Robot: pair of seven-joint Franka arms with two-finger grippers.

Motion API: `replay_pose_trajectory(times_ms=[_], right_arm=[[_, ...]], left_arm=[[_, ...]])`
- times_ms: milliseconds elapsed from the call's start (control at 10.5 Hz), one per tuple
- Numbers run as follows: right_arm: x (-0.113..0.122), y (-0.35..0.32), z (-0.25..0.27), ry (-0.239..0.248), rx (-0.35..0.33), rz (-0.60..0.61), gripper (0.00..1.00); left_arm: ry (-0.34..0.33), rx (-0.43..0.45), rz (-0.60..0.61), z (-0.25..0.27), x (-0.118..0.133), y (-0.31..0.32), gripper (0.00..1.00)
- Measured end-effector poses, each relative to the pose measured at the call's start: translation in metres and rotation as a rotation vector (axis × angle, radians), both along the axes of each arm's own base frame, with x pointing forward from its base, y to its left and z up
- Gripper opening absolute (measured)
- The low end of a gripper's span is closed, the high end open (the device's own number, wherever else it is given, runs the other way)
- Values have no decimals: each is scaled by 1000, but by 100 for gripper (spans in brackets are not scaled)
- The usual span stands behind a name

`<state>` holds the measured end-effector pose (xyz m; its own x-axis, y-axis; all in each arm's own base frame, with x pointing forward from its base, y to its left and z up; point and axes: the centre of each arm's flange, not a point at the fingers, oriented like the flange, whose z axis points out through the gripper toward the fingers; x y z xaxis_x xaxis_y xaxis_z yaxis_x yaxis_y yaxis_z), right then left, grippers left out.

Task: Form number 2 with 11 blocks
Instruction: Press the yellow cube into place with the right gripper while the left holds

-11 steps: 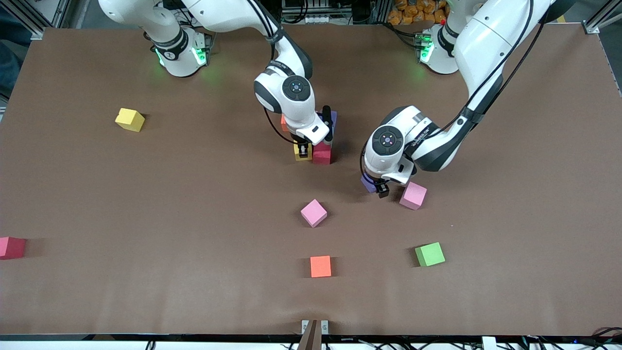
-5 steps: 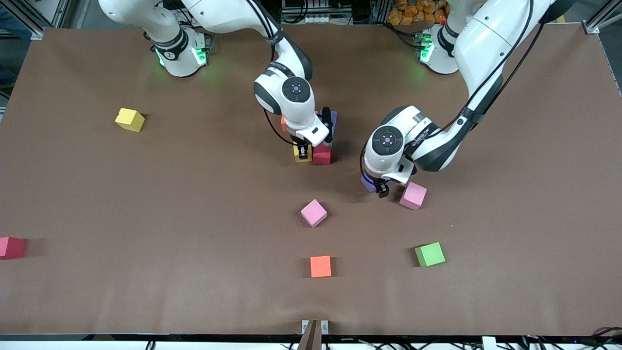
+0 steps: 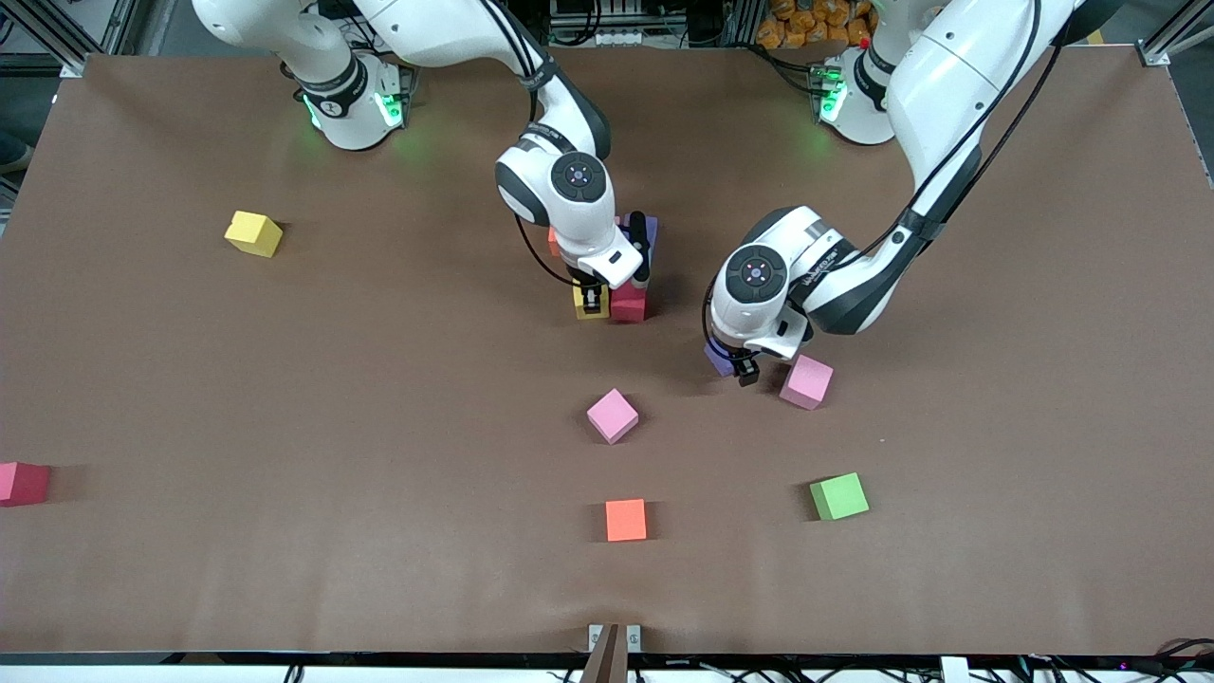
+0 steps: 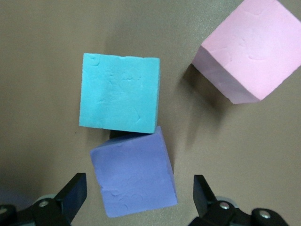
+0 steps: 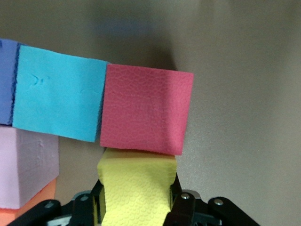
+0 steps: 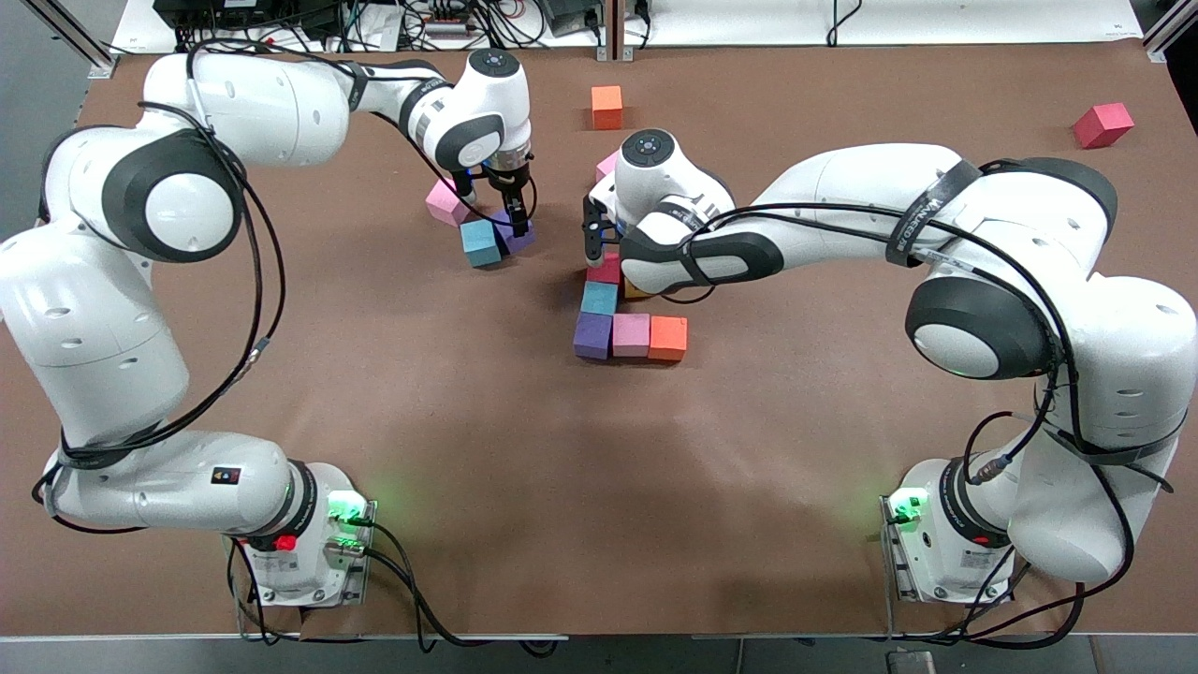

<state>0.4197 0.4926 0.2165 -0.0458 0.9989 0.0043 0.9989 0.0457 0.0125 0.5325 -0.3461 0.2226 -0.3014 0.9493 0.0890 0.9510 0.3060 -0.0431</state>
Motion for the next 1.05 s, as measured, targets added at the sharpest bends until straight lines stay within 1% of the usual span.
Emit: replay_pose_trajectory(times_ms=[380, 475, 665, 761, 1046], right_arm=[[0, 0, 0, 0, -1, -1, 54], [0, 0, -2, 1, -2, -1, 64], [-1, -1, -8, 6, -9, -1, 91], [-1, -1, -10, 7, -10, -1, 100], [0, -1, -8, 6, -8, -2, 100]], left_arm=[[0, 0, -2, 0, 0, -1, 100], [0, 0, -4, 0, -1, -2, 100], [0, 0, -8, 0, -3, -4, 100], [0, 0, -9, 0, -3, -4, 100], [0, 0, -9, 0, -3, -4, 100]])
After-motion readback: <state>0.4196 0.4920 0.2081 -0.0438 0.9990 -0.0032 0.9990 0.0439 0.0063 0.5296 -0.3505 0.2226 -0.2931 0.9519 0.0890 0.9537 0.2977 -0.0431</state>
